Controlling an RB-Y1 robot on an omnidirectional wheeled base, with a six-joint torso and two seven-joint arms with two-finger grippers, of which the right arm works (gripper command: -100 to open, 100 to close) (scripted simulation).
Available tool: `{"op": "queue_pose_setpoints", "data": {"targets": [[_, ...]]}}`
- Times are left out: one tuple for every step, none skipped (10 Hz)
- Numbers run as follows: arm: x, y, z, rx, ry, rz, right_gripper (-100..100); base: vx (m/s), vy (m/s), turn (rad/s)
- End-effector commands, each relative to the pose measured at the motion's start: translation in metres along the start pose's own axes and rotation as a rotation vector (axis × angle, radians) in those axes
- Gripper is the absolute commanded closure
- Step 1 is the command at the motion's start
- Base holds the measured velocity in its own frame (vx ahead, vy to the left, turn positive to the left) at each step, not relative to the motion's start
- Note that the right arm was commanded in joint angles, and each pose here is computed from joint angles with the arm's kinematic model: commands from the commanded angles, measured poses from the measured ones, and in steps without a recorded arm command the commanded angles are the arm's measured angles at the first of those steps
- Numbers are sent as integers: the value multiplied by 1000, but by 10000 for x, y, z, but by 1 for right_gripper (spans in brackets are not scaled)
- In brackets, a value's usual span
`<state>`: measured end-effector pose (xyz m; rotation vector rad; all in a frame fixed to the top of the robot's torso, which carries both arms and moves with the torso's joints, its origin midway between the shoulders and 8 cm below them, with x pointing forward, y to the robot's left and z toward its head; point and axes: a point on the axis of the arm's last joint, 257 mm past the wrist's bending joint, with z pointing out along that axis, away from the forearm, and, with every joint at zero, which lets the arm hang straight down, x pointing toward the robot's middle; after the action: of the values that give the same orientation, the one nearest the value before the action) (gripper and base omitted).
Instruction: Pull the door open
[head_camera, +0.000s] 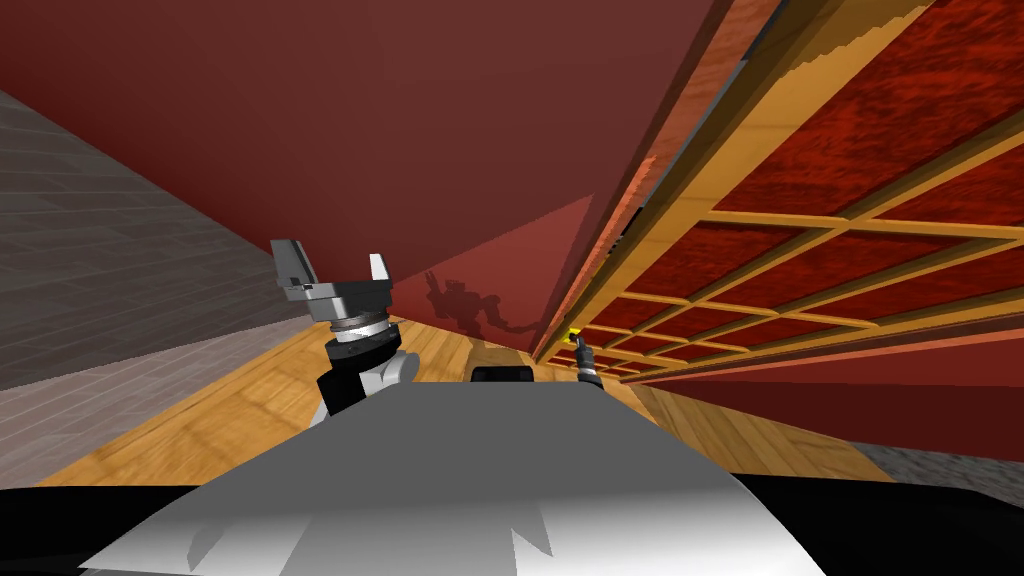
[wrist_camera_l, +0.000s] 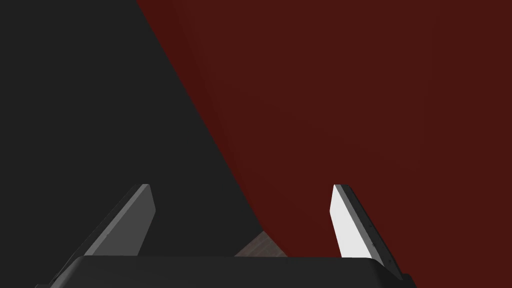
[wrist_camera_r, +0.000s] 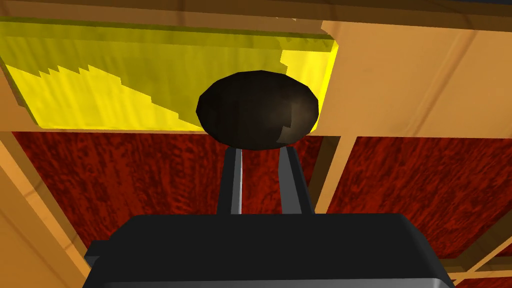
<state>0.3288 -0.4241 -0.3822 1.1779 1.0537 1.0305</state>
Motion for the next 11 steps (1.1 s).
{"op": "queue_pose_setpoints", "data": {"targets": [[198,72,70,-25,20,89,100,-59,-17,60],[198,72,70,-24,20,107,100,-41,-23,30],[216,72,86,-24,17,156,100,-37,-22,40],[216,72,86,-24,17,163,100,-32,-18,26],[234,71,100,-23,15,214,100,-40,-22,60],[234,71,100,-23,15,219,100,-33,-10,37],[253,69,115,-21,12,273,100,-36,-12,14],[253,69,115,-21,12,276,100,-20,-12,23],[95,-51,65,14,-26,298,-100,-48,-48,15],[101,-53,74,13,-29,319,-100,-85,-46,26],[109,-55,88,13,-34,349,-100,-102,-8,57]]}}
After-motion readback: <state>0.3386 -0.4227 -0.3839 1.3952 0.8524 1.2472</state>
